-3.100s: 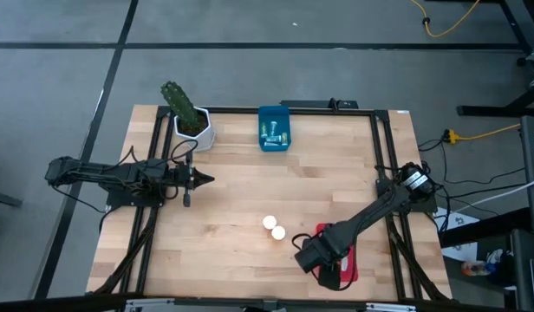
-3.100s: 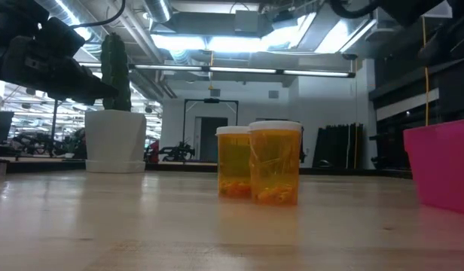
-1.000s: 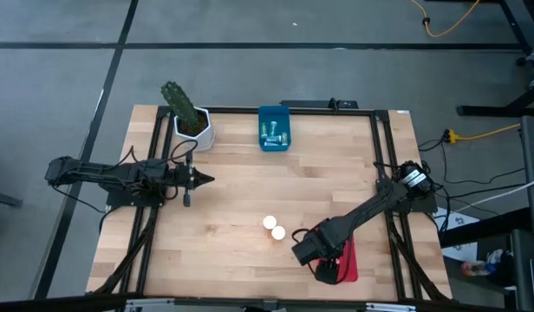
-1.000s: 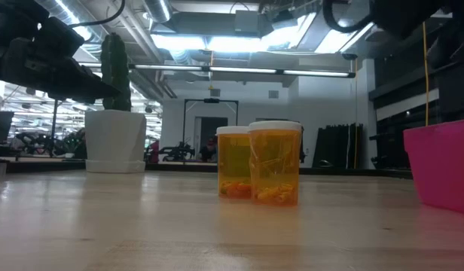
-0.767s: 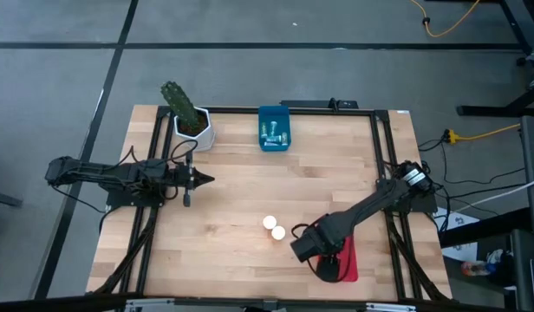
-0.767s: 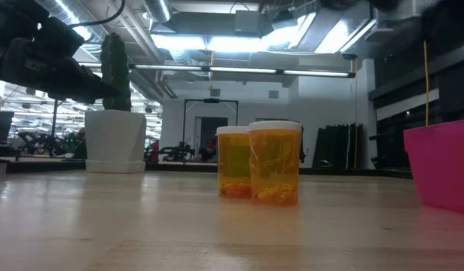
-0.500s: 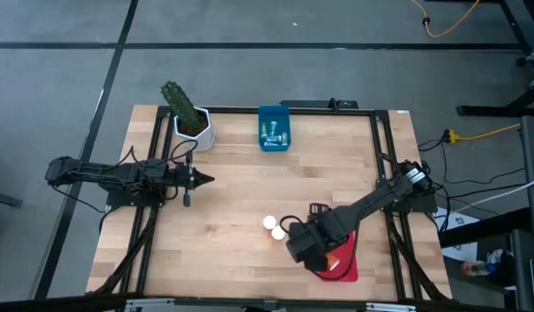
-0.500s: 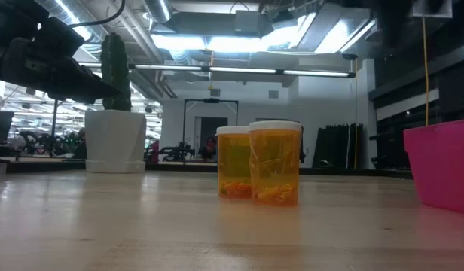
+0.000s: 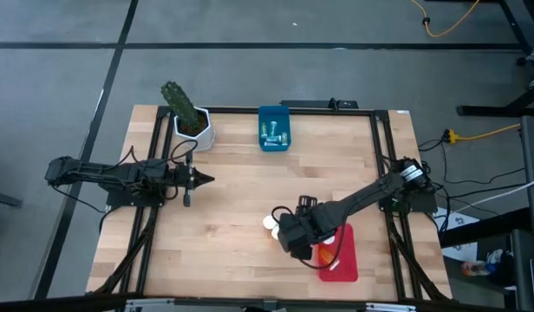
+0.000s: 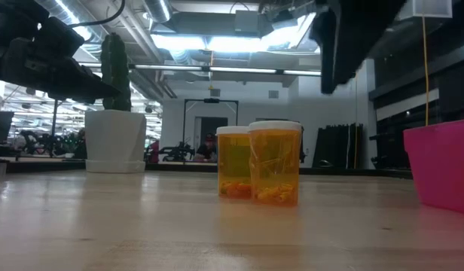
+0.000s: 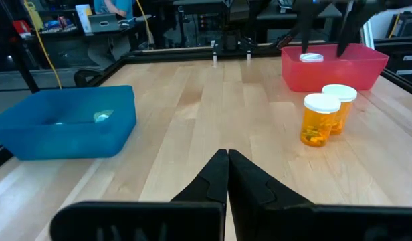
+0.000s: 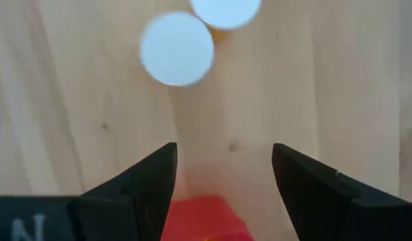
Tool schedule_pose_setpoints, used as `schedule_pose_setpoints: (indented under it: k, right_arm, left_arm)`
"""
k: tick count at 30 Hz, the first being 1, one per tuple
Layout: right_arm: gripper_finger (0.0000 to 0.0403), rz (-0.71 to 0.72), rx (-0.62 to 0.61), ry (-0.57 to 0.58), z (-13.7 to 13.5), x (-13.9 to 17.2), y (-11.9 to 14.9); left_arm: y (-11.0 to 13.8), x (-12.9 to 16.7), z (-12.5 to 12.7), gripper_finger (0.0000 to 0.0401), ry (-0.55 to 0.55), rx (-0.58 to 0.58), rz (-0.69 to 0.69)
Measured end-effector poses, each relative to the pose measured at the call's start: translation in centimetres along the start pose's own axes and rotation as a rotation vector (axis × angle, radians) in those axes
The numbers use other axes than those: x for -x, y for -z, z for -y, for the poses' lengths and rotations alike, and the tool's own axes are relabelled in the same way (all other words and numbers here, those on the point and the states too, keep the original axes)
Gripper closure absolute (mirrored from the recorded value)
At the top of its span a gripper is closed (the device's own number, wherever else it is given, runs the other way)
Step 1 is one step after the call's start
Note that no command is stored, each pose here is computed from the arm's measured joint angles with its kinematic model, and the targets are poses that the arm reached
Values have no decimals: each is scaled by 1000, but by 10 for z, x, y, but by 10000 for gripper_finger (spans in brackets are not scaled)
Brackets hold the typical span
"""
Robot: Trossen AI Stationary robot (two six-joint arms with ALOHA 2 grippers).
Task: Pick and place medicine bottles into bin by pill shape (circle, oval)
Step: Put the large orange pill bottle into the red bin
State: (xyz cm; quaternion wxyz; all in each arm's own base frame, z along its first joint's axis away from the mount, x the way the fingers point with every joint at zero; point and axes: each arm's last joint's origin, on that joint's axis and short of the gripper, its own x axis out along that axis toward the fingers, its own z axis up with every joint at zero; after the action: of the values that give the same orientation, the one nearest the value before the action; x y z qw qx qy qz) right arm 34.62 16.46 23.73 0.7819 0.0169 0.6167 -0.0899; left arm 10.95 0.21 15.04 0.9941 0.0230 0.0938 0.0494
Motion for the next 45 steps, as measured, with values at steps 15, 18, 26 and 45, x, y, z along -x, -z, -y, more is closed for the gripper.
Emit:
schedule_pose_setpoints:
  k: [15, 18, 26, 45]
  right_arm:
    - [157, 91, -69, -83, 2, -72, 19]
    - [157, 134, -78, -112, 0, -79, 20]
    - [157, 227, -97, -91, 1, -88, 20]
    - [157, 330, -126, -140, -4, -85, 11]
  left_arm:
    - [0, 0, 0, 401, 0, 0, 0]
    - [0, 0, 0, 401, 0, 0, 0]
    - [0, 0, 0, 401, 0, 0, 0]
    - [0, 0, 0, 401, 0, 0, 1]
